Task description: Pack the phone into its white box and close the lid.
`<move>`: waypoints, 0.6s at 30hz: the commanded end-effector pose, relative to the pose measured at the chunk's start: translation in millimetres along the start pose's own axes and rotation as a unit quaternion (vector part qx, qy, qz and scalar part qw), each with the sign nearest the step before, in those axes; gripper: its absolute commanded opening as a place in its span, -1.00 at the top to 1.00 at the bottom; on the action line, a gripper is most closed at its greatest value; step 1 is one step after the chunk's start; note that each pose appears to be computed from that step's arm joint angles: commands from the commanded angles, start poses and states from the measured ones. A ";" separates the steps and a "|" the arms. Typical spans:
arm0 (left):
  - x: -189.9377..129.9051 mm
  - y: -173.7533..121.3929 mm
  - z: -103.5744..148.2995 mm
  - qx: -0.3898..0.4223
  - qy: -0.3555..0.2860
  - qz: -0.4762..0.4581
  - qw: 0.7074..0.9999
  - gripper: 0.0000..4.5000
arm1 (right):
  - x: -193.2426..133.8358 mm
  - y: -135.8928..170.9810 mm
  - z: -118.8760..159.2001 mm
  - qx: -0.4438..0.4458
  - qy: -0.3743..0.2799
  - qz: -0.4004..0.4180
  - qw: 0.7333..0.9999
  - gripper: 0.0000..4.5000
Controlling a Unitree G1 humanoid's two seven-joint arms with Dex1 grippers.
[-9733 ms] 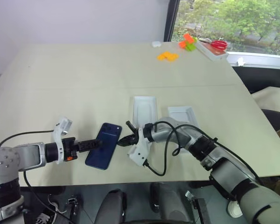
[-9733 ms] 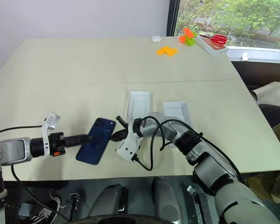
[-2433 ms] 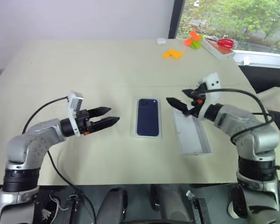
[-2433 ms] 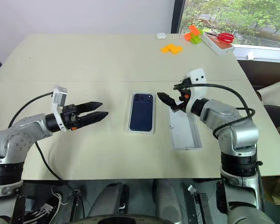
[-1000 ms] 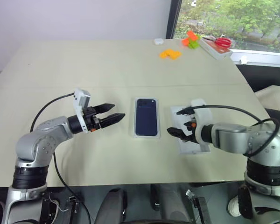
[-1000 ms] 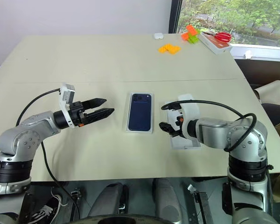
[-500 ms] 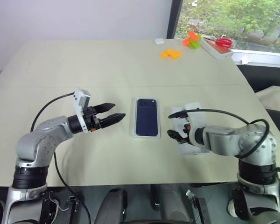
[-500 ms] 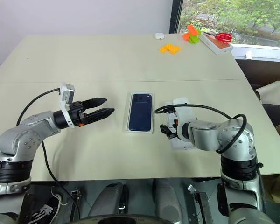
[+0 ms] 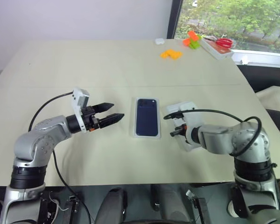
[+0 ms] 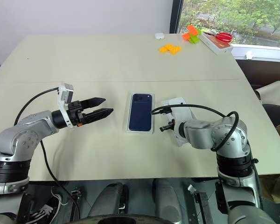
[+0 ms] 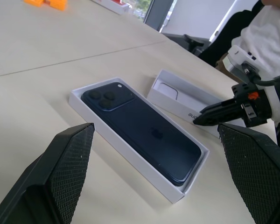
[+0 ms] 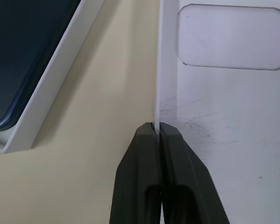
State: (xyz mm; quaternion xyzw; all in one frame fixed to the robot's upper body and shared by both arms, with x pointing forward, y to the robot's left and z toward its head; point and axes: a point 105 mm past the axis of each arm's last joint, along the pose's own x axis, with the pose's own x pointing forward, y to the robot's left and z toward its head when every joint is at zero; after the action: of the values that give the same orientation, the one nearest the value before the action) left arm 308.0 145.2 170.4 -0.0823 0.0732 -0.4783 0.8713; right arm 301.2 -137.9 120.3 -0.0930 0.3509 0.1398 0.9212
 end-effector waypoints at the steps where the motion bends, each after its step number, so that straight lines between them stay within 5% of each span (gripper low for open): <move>1: -1.2 -2.3 11.7 0.021 -0.014 -0.002 1.000 -1.00 | -5.4 -5.1 15.2 -0.011 -0.023 -0.011 1.000 0.98; 9: -8.9 4.8 18.2 0.013 -0.023 0.007 1.000 -1.00 | -29.4 18.8 97.6 0.109 -0.188 0.136 0.967 0.98; 12: -15.5 8.1 26.4 0.007 -0.036 0.006 0.999 -1.00 | -56.5 41.9 149.2 0.248 -0.263 0.313 0.878 0.98; 15: -18.3 11.2 33.5 0.007 -0.049 0.014 0.999 -1.00 | -68.9 48.7 163.6 0.356 -0.269 0.410 0.795 0.98; 18: -20.1 12.7 36.6 0.007 -0.054 0.021 0.998 -1.00 | -66.3 52.8 158.2 0.387 -0.255 0.440 0.769 0.98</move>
State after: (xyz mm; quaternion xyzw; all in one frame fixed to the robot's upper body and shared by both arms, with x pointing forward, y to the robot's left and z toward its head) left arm 315.8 166.7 189.9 -0.1082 0.0481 -0.4584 0.8808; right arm 338.0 -53.4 270.5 0.4481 0.1428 0.3914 0.7910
